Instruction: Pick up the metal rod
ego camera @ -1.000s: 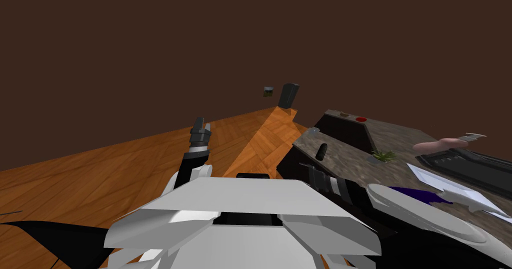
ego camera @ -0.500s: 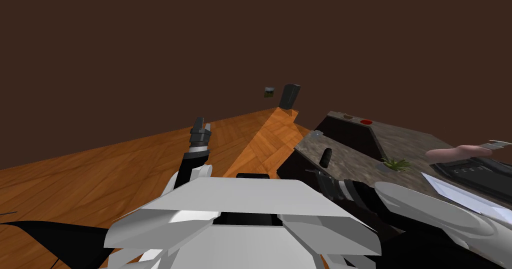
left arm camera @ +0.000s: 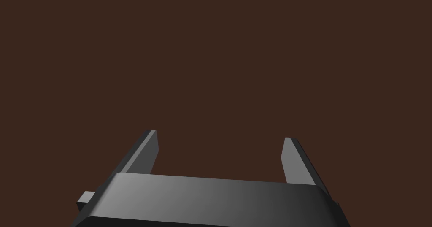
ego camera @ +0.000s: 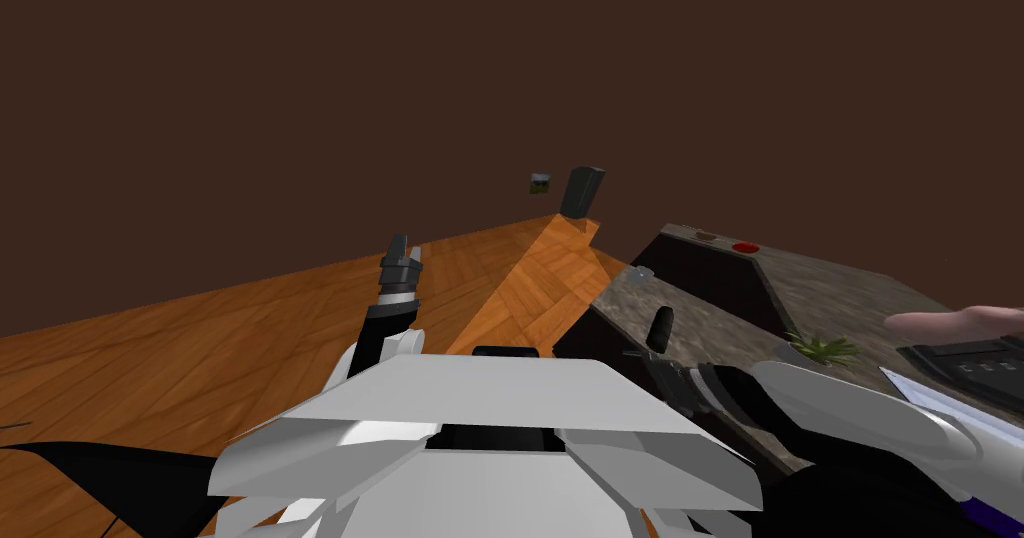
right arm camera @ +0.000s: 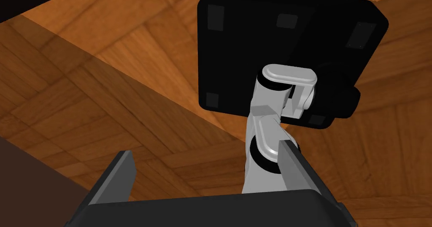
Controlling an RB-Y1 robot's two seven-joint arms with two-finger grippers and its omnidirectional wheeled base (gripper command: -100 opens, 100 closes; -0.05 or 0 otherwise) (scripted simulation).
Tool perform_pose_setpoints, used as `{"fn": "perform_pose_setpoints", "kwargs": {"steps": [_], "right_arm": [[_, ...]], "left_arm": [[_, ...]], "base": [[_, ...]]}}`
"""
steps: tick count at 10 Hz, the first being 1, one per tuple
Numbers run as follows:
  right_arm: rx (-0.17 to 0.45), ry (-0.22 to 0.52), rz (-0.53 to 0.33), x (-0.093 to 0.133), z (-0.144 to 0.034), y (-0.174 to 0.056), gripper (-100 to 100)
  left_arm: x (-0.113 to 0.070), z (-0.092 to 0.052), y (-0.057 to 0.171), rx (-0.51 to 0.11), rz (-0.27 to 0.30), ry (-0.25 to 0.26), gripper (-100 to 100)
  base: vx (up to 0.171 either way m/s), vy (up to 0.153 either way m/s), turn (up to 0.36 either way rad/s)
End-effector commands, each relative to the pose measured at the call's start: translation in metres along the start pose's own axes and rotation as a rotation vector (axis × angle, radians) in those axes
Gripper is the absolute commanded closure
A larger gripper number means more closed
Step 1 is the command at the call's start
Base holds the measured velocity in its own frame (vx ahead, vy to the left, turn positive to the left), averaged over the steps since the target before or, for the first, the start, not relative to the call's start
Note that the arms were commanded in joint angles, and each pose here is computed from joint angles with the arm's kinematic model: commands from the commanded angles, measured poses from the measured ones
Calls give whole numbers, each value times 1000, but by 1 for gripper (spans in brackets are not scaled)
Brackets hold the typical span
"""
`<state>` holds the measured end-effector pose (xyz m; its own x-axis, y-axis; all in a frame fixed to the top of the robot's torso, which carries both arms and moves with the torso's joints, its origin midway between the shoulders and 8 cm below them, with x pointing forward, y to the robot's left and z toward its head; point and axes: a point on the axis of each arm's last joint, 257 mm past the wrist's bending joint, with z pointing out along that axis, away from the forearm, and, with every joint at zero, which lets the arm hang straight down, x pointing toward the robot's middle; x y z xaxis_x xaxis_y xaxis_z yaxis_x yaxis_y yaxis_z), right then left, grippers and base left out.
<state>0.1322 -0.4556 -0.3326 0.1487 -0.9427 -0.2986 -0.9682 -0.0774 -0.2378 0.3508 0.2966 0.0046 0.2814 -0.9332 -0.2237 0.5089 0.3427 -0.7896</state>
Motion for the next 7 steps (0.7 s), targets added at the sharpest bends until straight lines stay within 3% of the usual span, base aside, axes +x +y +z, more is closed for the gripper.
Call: {"fn": "perform_pose_setpoints", "kwargs": {"steps": [1, 2, 3, 6, 7], "right_arm": [[-64, 43, -49, 20, -6, 13, -100], [-111, 78, -86, 35, -13, 22, -100], [-114, 78, -90, 35, -13, 21, -100], [-233, 171, -192, 76, -35, 33, -100], [-233, 171, -192, 76, -35, 33, -100]], "left_arm": [[0, 0, 0, 0, 0, 0, 0], [0, 0, 0, 0, 0, 0, 0], [0, 0, 0, 0, 0, 0, 0], [0, 0, 0, 0, 0, 0, 0], [0, 0, 0, 0, 0, 0, 0]], "base": [[101, -53, 26], [170, -87, 48], [126, -70, 24], [115, -91, 40], [126, -97, 11]]}}
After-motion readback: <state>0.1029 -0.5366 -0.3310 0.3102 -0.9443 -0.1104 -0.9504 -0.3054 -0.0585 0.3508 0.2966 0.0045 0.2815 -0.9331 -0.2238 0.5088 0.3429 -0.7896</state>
